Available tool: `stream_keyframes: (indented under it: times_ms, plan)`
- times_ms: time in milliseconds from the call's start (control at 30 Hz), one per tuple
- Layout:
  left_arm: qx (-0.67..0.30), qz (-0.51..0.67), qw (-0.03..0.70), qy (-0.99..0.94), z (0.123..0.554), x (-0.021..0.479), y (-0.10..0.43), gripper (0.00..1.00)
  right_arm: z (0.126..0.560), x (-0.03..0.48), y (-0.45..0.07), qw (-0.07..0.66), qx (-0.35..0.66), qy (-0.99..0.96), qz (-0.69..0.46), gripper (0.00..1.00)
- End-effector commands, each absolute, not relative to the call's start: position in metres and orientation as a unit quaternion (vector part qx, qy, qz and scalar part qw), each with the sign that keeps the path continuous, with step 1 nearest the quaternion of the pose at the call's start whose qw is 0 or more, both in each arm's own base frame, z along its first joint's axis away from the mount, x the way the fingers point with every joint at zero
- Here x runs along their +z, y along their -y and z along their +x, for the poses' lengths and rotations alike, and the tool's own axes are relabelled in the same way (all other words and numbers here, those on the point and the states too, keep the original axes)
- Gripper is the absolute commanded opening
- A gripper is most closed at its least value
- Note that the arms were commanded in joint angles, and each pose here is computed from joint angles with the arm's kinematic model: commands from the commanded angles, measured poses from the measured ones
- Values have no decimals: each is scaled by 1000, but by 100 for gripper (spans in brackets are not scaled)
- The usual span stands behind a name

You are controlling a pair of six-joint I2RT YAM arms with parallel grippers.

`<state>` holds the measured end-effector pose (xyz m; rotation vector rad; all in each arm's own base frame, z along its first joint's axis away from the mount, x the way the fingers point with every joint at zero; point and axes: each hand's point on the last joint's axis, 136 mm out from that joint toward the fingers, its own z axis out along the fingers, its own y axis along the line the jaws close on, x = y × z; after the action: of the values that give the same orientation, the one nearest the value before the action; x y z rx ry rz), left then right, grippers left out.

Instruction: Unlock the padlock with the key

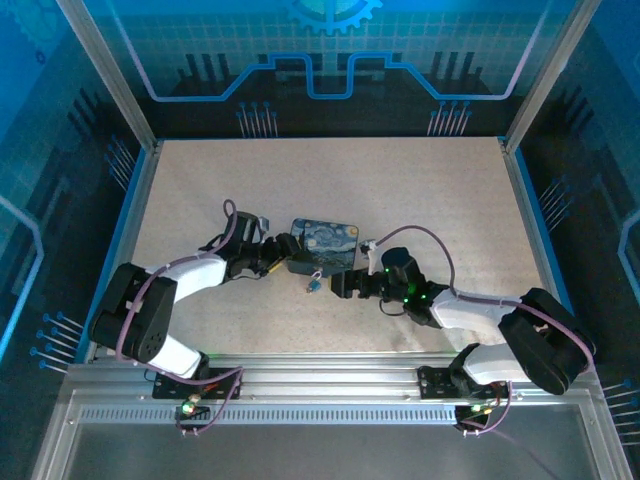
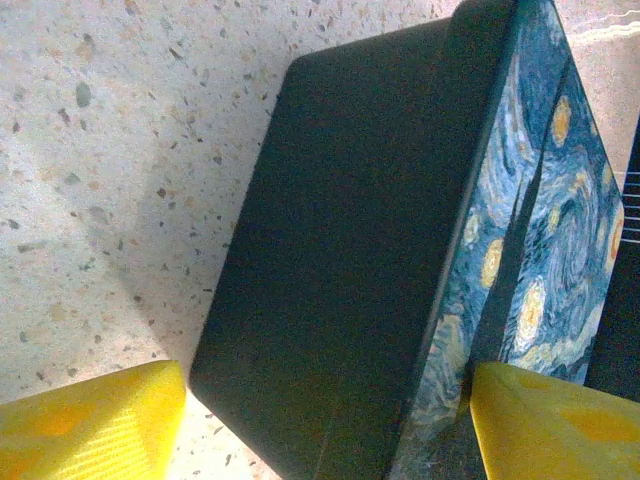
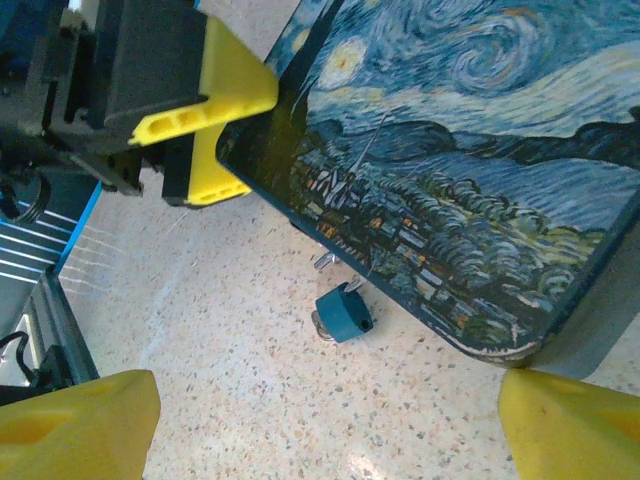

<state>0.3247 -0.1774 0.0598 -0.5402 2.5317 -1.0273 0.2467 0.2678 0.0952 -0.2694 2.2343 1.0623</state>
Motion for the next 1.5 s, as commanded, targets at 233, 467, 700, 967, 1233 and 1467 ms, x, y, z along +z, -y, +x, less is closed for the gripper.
stream_keyframes:
  times_ms: [233,467,700,967,1233,1467]
  plan:
    - [-322,-194,102,-921,264,17,188,75,281,127,-272,377,420,-816,-125,89]
    - [-320,-197,97,-922,251,11,197,75,295,133,-266,396,417,-808,-129,89]
    - [-321,-204,102,-919,253,11,197,75,284,124,-250,400,400,-817,-116,90]
    - [-323,-206,107,-918,255,13,196,75,263,119,-260,379,442,-806,-110,88]
    - [-325,-206,108,-917,255,14,197,75,258,98,-284,357,464,-805,-101,82]
    - [-326,-205,106,-917,255,14,198,75,262,80,-302,360,459,-805,-104,76]
